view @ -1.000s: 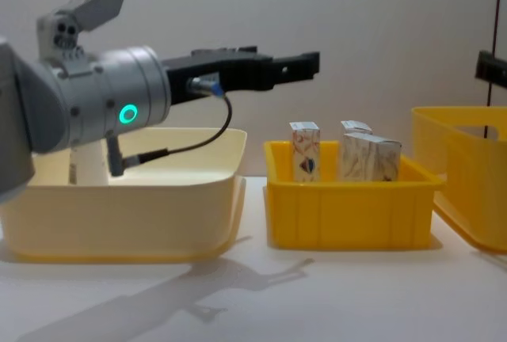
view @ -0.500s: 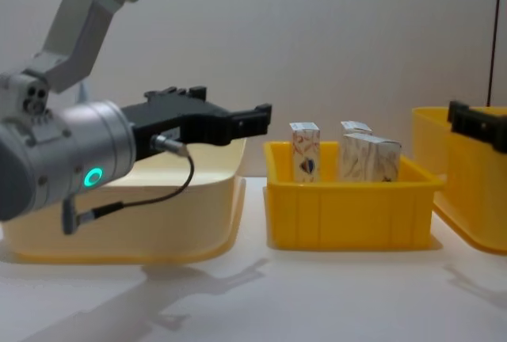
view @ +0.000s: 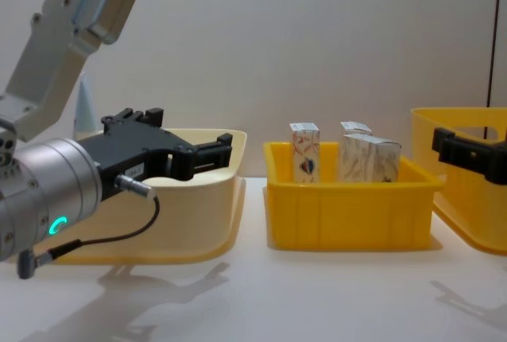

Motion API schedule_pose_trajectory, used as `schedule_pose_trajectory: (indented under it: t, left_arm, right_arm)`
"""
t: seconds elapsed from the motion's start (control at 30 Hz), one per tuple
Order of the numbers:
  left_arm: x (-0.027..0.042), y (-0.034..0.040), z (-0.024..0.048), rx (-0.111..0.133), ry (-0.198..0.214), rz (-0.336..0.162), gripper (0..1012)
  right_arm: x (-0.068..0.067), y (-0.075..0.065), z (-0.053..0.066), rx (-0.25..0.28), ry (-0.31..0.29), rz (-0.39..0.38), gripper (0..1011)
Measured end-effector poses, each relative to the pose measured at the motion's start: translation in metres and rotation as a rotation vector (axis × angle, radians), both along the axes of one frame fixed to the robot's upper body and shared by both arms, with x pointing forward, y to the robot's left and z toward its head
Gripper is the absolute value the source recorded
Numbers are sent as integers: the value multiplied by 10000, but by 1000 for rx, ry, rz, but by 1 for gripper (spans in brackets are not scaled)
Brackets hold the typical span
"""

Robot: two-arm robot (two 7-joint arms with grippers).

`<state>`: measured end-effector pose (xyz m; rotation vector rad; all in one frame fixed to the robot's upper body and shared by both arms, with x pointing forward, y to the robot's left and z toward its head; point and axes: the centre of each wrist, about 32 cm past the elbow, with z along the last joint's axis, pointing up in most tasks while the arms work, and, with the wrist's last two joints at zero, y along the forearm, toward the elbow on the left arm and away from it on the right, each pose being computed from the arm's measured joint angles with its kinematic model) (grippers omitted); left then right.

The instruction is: Bimanual collaborative sorting of washing and personal care products

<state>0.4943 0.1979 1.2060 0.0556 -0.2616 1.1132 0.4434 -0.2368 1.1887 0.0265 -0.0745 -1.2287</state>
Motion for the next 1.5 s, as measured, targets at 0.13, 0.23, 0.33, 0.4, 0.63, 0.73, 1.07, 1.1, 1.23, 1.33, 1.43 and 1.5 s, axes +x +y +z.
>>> schedule_pose_trajectory:
  t: [0.13,0.23,0.33,0.4,0.63,0.73,1.07,1.1,1.23,1.33,1.43,1.5]
  left_arm:
    - [-20,3,-12,5,-3,9,1003]
    - [-23,4,-15,5,-4,11,1003]
    - [-23,4,-15,6,-4,11,1003]
    - [-23,5,-15,6,-4,11,1003]
    - [-23,5,-15,6,-4,11,1003]
    - [-23,5,-15,6,-4,11,1003]
    - [-23,5,-16,6,-4,11,1003]
    - [-23,5,-16,6,-3,11,1003]
    - [-23,5,-16,6,-3,11,1004]
    - [-23,6,-16,6,-3,11,1003]
    - [-23,6,-16,6,-3,11,1003]
    - [-23,6,-16,6,-3,11,1003]
  right_arm:
    - [-1,0,0,0,0,0,1001]
    - [-1,-1,0,0,0,0,1001]
    - [0,-1,1,-1,1,4,1001]
    - [2,-2,1,-1,1,7,1001]
    - [41,-3,1,-4,3,28,1001]
    - [79,-4,6,-7,1,40,1001]
    - [252,-8,17,-13,-6,78,1001]
    - [268,-7,20,-13,-8,81,1001]
    - [367,4,18,-12,-9,91,1001]
    - [435,13,13,-10,-10,96,1001]
    - [483,23,9,-10,-11,100,1001]
    - [537,34,2,-10,-9,102,1001]
